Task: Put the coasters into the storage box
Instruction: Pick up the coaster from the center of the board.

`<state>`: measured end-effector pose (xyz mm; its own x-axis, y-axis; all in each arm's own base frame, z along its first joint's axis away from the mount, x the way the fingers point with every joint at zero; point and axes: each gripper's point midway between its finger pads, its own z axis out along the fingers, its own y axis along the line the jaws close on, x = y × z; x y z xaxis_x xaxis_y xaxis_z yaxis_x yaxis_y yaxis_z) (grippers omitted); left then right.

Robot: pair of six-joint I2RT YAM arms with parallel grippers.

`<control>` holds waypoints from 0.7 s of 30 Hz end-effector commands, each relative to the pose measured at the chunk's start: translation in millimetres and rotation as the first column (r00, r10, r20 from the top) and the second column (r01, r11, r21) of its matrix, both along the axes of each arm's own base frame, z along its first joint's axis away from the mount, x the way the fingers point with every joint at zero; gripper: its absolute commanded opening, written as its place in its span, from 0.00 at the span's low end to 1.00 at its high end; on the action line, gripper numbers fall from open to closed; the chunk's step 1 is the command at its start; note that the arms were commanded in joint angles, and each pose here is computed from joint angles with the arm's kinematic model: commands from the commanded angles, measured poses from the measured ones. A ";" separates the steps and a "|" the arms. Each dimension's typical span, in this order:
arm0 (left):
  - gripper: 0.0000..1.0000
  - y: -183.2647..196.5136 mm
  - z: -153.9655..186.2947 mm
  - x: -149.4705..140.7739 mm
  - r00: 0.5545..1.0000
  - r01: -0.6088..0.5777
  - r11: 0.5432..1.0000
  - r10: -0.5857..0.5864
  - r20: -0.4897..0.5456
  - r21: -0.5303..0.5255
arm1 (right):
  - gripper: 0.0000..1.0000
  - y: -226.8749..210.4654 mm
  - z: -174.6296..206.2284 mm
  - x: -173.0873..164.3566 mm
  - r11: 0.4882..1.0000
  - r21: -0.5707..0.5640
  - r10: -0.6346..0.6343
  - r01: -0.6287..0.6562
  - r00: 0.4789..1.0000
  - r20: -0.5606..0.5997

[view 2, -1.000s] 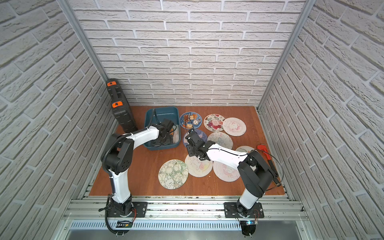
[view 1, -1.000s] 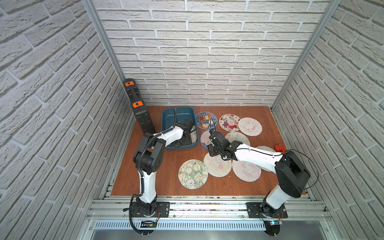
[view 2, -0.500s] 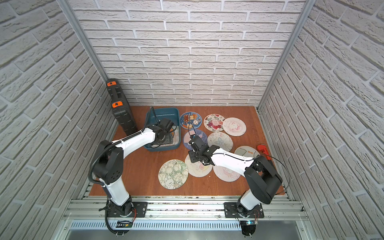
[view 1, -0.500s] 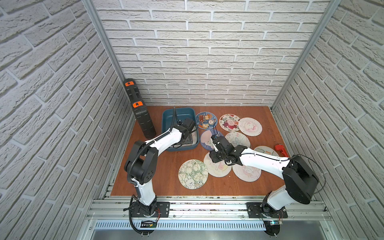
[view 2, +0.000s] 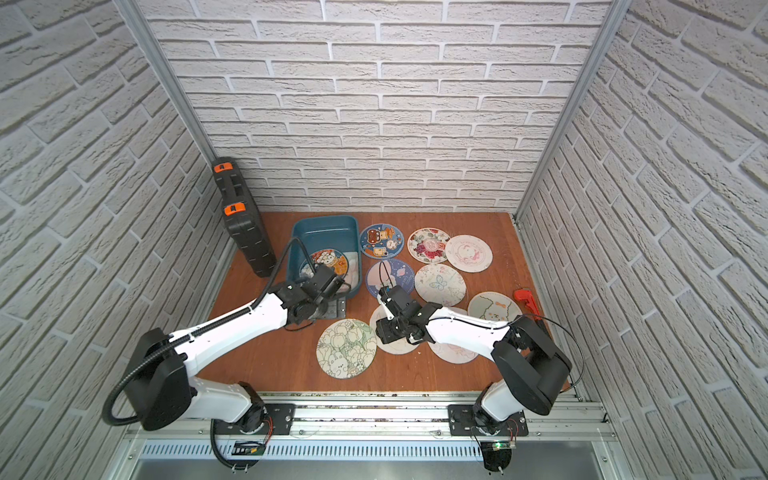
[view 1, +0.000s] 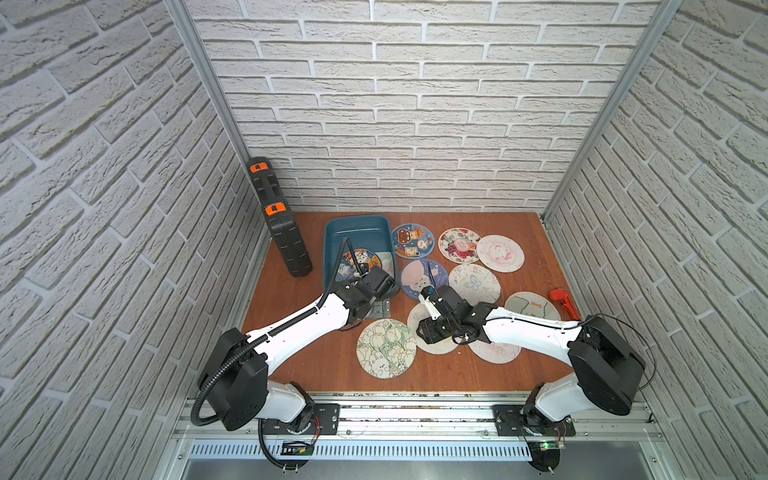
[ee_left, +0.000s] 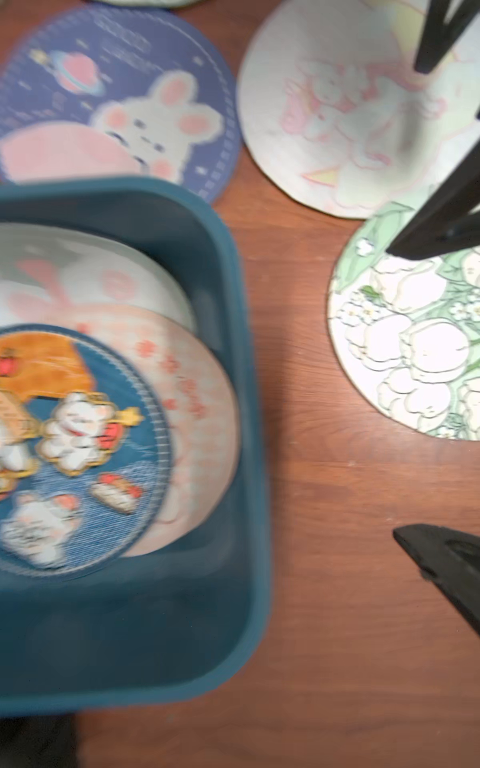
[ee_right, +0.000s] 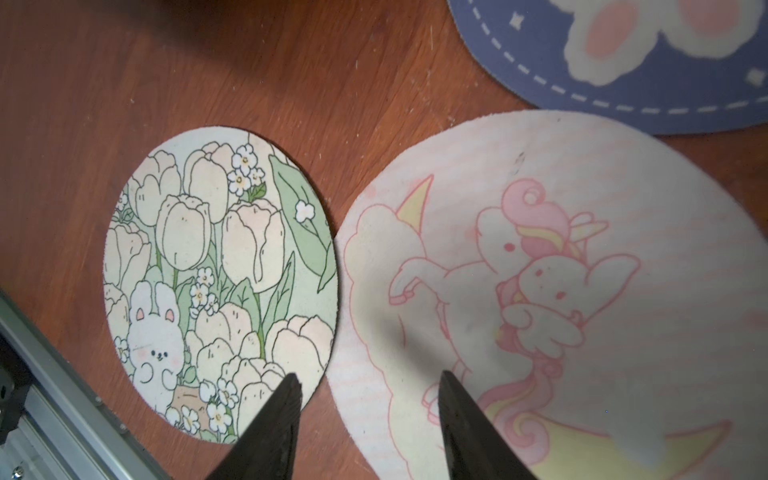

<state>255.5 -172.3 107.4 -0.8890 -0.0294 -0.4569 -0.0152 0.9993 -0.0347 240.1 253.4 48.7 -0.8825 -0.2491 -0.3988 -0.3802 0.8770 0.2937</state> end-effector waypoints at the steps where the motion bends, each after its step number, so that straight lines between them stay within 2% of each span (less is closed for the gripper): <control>1: 0.98 -11.4 -9.7 -25.1 0.998 -0.012 0.994 0.006 -0.058 -0.106 | 0.54 12.5 9.2 -4.2 0.997 0.079 0.010 -0.010 1.000 0.003; 8: 0.98 -10.3 -53.4 -53.1 0.987 -0.072 0.978 0.041 -0.156 -0.198 | 0.53 23.2 -1.6 -7.0 0.992 0.127 0.015 -0.010 0.999 -0.033; 21: 0.98 -4.6 -99.9 -66.8 0.963 -0.165 0.956 0.103 -0.248 -0.243 | 0.46 41.2 -20.2 -14.2 0.983 0.181 0.065 -0.043 0.991 -0.114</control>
<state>197.9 -180.9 25.9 -0.9456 -0.2023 -0.2549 -0.1366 0.9577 -0.2533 228.0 283.6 25.8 -0.9174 -0.2297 -0.3250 -0.3631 0.8174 0.4473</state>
